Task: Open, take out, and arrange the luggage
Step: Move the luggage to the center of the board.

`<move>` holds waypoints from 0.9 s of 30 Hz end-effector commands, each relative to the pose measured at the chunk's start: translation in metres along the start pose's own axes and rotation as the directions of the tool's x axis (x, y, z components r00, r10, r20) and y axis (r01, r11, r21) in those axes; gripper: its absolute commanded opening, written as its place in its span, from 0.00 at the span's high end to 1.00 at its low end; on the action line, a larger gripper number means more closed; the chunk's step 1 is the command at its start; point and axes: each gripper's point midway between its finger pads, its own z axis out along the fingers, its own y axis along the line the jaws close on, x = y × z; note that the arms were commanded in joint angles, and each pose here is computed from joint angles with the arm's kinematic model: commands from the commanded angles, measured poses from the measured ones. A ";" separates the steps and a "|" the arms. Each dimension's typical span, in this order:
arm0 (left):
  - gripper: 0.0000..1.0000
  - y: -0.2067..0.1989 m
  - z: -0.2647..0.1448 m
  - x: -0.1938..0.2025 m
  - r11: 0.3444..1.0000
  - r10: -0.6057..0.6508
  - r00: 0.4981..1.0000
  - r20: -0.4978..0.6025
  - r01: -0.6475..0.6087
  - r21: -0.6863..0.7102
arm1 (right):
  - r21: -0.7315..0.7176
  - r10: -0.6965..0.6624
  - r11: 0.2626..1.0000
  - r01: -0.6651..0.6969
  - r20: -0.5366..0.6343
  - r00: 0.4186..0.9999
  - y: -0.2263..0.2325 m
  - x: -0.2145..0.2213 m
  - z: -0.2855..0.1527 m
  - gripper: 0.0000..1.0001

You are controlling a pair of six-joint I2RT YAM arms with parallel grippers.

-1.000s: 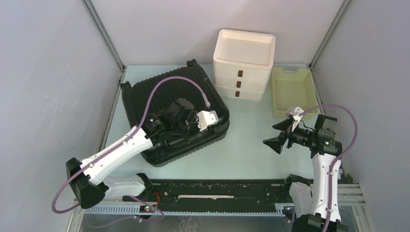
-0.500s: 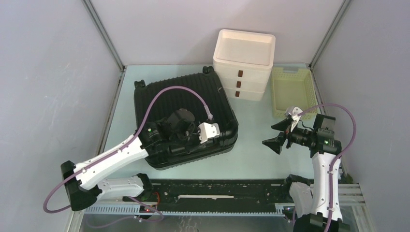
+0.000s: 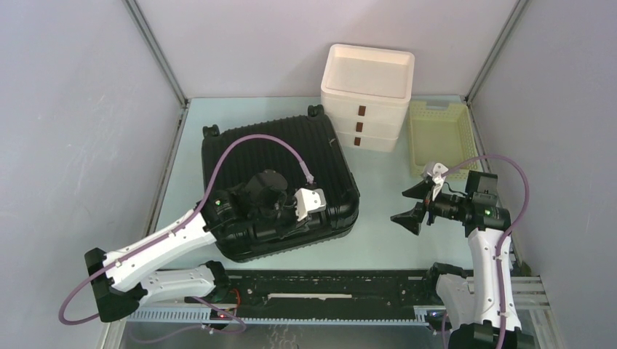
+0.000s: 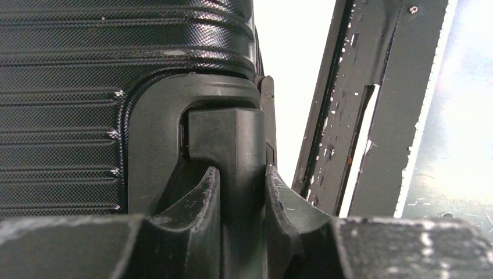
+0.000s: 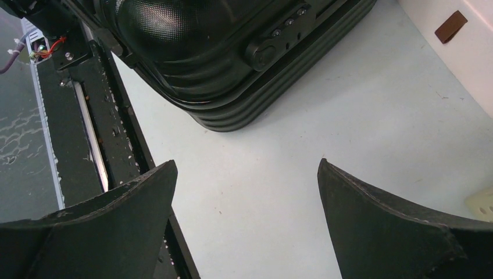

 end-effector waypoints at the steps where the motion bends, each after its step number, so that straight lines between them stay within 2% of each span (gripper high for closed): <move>1: 0.69 -0.034 -0.009 0.025 0.989 -0.100 0.990 -0.103 0.110 0.096 | -0.019 -0.036 0.999 0.036 0.004 0.999 0.003 -0.002 0.002 0.00; 2: 0.61 -0.026 -0.012 0.020 0.992 -0.115 0.989 -0.088 0.120 0.047 | -0.022 -0.037 0.999 0.037 0.005 0.999 0.004 -0.001 0.002 0.00; 3: 0.57 -0.018 -0.017 0.014 0.992 -0.129 0.989 -0.065 0.130 0.002 | -0.026 -0.040 0.999 0.040 0.005 0.999 0.005 -0.001 0.002 0.00; 4: 0.47 -0.009 -0.022 0.007 0.988 -0.148 0.988 -0.037 0.146 -0.043 | -0.030 -0.042 0.999 0.042 0.006 0.999 0.005 -0.001 0.003 0.00; 7: 0.29 0.014 -0.047 -0.019 0.960 -0.229 0.967 0.111 0.243 -0.139 | -0.043 -0.052 0.998 0.052 0.007 0.999 0.008 -0.001 0.003 0.00; 10: 0.13 0.039 -0.077 -0.039 0.902 -0.319 0.905 0.282 0.381 -0.202 | -0.051 -0.056 0.997 0.056 0.006 0.998 0.010 -0.001 0.004 0.00; 13: 0.05 0.068 -0.108 -0.042 0.812 -0.387 0.825 0.412 0.516 -0.271 | -0.053 -0.057 0.997 0.057 0.005 0.998 0.010 0.000 0.004 0.00; 20: 0.04 0.159 -0.169 -0.007 0.455 -0.477 0.584 0.657 0.804 -0.384 | -0.059 -0.057 0.997 0.057 0.006 0.998 0.011 0.000 0.005 0.00; 22: 0.03 0.186 -0.185 0.010 0.333 -0.475 0.493 0.729 0.867 -0.370 | -0.061 -0.056 0.997 0.056 0.006 0.998 0.012 0.000 0.005 0.00; 24: 0.03 0.215 -0.204 0.036 0.192 -0.460 0.373 0.805 0.928 -0.320 | -0.064 -0.051 0.997 0.052 0.005 0.999 0.012 0.000 0.006 0.00; 26: 0.03 0.235 -0.210 0.053 0.122 -0.457 0.292 0.840 0.956 -0.266 | -0.066 -0.041 0.997 0.041 0.003 0.999 0.011 -0.001 0.008 0.00; 27: 0.03 0.244 -0.216 0.063 0.080 -0.452 0.269 0.851 0.962 -0.262 | -0.068 -0.034 0.997 0.034 0.002 0.999 0.010 -0.002 0.009 0.00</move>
